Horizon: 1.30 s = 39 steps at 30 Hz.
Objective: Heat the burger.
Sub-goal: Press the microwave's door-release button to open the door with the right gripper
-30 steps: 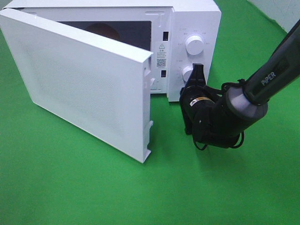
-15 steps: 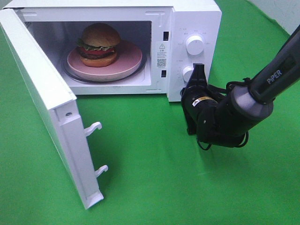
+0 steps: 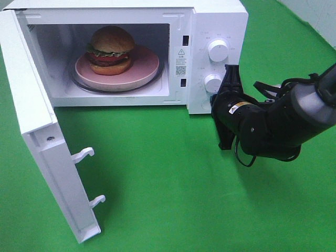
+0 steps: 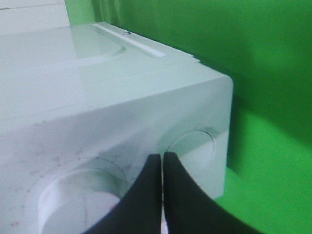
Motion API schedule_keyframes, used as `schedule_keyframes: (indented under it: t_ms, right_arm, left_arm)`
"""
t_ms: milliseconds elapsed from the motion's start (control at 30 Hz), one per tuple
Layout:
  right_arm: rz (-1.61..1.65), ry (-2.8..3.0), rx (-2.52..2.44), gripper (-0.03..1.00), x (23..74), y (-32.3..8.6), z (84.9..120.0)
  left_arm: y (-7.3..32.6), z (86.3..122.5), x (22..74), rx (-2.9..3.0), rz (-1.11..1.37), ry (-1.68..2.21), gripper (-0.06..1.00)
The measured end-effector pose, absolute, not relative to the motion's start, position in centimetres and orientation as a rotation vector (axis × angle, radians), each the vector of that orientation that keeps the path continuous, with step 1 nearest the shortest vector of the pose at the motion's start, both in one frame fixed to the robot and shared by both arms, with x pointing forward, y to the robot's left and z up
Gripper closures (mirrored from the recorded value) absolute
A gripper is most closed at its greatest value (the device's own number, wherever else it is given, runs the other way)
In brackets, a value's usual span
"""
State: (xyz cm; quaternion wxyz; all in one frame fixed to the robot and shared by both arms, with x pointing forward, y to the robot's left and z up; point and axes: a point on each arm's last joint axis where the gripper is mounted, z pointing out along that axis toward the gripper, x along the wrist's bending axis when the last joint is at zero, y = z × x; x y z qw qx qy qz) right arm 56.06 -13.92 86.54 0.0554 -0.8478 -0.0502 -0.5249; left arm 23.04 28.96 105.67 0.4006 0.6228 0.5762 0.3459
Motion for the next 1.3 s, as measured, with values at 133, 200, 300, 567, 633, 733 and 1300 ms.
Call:
schedule_keyframes:
  t_ms: [133,200,300,567,633,733,1300]
  right_arm:
    - [-1.53,-0.229,-2.602,0.96,54.9,-14.2,86.4]
    - [-1.527,-0.243,-2.601,0.96,54.7,-14.3,86.5]
    - [-1.51,-0.282,-2.601,0.96,54.1,-14.5,86.8]
    - [-1.459,-0.439,-2.58,0.96,51.8,-15.0,88.3]
    - [-1.403,-0.566,-2.59,0.96,50.8,-15.1,89.1]
    - [-1.365,-0.647,-2.603,0.96,50.4,-15.1,89.5]
    - [-1.218,-1.588,-2.475,0.96,47.6,-15.7,93.3]
  left_arm:
    - [29.0,105.7,23.0,1.575,0.875,1.457,-0.03]
    - [29.0,105.7,23.0,1.575,0.875,1.457,-0.03]
    - [29.0,105.7,23.0,1.575,0.875,1.457,-0.03]
    - [29.0,105.7,23.0,1.575,0.875,1.457,-0.03]
    - [29.0,105.7,23.0,1.575,0.875,1.457,-0.03]
    - [29.0,105.7,23.0,1.575,0.875,1.457,-0.03]
    - [29.0,105.7,23.0,1.575,0.875,1.457,-0.03]
